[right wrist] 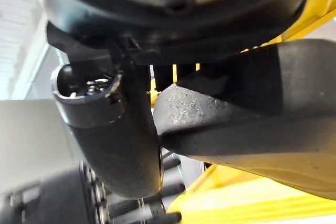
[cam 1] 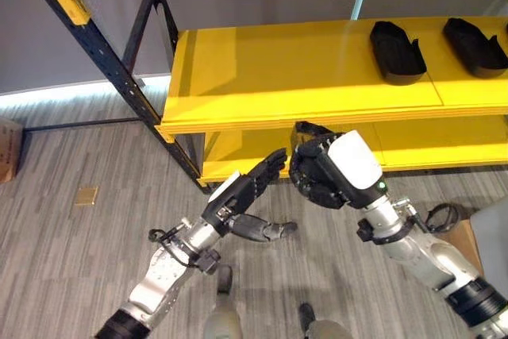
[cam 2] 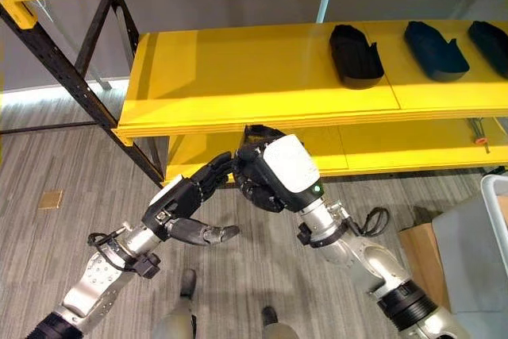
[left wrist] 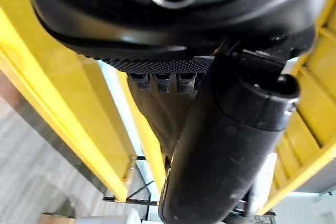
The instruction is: Move parts from the plastic box to the shelf.
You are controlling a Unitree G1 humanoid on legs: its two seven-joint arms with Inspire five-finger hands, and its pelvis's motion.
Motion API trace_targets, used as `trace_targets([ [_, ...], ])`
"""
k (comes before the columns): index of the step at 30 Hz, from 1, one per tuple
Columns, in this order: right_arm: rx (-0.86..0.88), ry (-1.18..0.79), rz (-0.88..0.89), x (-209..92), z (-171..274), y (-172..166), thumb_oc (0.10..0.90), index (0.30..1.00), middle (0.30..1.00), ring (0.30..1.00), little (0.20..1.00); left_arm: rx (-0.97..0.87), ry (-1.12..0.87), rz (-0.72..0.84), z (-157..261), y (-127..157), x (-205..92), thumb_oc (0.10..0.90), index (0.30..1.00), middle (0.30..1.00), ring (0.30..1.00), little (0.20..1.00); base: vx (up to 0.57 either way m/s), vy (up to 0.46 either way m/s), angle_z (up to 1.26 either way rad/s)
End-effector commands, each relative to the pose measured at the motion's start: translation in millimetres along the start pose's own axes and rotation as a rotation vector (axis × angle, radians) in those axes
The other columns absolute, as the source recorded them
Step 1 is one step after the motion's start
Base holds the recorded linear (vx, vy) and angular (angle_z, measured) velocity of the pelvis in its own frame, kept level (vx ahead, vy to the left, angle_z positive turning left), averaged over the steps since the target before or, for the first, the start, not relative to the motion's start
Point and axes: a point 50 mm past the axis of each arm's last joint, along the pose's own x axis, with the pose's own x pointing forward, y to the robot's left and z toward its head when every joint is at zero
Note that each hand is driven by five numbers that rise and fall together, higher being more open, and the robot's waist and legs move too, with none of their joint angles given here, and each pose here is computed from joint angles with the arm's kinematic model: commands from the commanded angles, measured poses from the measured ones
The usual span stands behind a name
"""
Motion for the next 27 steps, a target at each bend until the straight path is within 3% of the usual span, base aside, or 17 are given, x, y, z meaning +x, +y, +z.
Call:
trace_targets([
  [1, 0.067, -0.266, -0.163, 28, 41, -29, 0.400, 0.300, 0.300, 0.300, 0.300, 0.004, -0.337, 0.026, 53, -7, 8, 0.900, 1.000, 1.000, 1.000, 1.000, 0.25, 0.582, -0.39],
  [6, 0.068, -0.242, -0.176, 15, 42, -32, 0.400, 0.300, 0.300, 0.300, 0.300, 0.006, -0.303, 0.023, 52, -2, 3, 0.900, 1.000, 1.000, 1.000, 1.000, 0.24, 0.487, -0.37],
  [13, 0.018, -0.176, -0.211, 29, 36, -31, 0.400, 0.300, 0.300, 0.300, 0.300, -0.029, -0.282, -0.045, 53, -5, 5, 0.900, 1.000, 1.000, 1.000, 1.000, 0.14, 0.301, 0.20],
  [21, -0.002, -0.202, -0.208, 42, 39, -39, 0.400, 0.300, 0.300, 0.300, 0.300, -0.034, -0.304, -0.020, 50, -9, 13, 0.900, 1.000, 1.000, 1.000, 1.000, 0.03, -0.052, -0.07],
  [27, 0.011, -0.211, -0.154, 43, 37, -36, 0.400, 0.300, 0.300, 0.300, 0.300, -0.049, -0.274, 0.002, 46, -7, 8, 0.900, 1.000, 1.000, 1.000, 1.000, 0.16, -0.310, 0.26],
])
